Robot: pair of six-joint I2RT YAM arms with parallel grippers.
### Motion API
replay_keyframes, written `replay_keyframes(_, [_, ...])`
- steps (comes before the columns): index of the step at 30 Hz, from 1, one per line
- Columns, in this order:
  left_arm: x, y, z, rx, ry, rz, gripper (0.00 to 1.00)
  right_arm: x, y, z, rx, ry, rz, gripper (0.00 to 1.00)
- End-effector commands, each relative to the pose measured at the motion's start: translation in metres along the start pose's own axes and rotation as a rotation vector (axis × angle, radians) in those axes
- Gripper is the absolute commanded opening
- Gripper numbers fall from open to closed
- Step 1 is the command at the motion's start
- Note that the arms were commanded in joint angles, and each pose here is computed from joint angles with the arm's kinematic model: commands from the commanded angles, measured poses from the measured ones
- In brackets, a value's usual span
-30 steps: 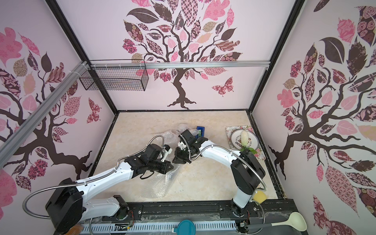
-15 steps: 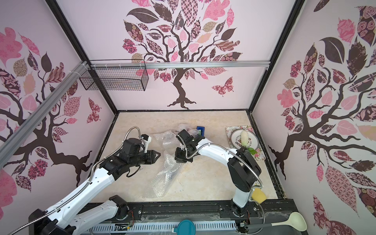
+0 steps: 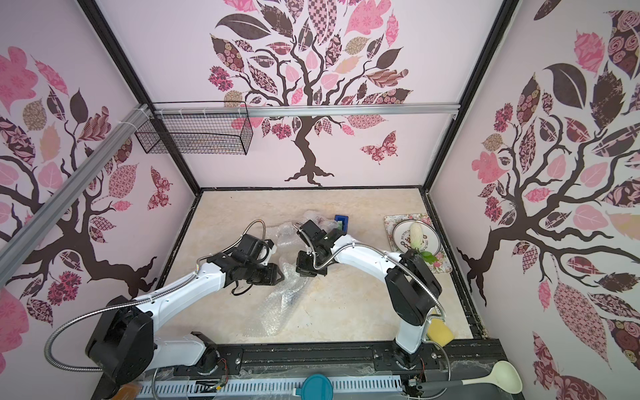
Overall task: Wrap mugs in bubble wrap
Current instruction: Wrap the mug in bubble wrap.
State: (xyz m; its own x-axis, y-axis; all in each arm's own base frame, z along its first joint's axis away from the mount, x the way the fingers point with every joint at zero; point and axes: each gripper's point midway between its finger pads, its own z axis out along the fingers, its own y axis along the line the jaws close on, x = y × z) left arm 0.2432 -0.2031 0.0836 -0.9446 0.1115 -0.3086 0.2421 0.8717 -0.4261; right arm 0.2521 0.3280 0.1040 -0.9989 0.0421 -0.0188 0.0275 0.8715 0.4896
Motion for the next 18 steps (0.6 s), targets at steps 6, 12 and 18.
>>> replay_keyframes(6, [0.005,-0.002,0.025,-0.012,0.070,0.053,0.39,-0.019,0.020,-0.066,-0.096,-0.123,0.035,0.61])
replay_keyframes(12, [0.007,-0.004,0.038,-0.013,0.097,0.111,0.39,-0.061,-0.040,-0.112,-0.092,-0.250,0.082,0.70])
replay_keyframes(18, [0.020,-0.026,0.052,0.037,0.145,0.238,0.37,-0.079,-0.071,-0.079,-0.095,-0.215,-0.007,0.71])
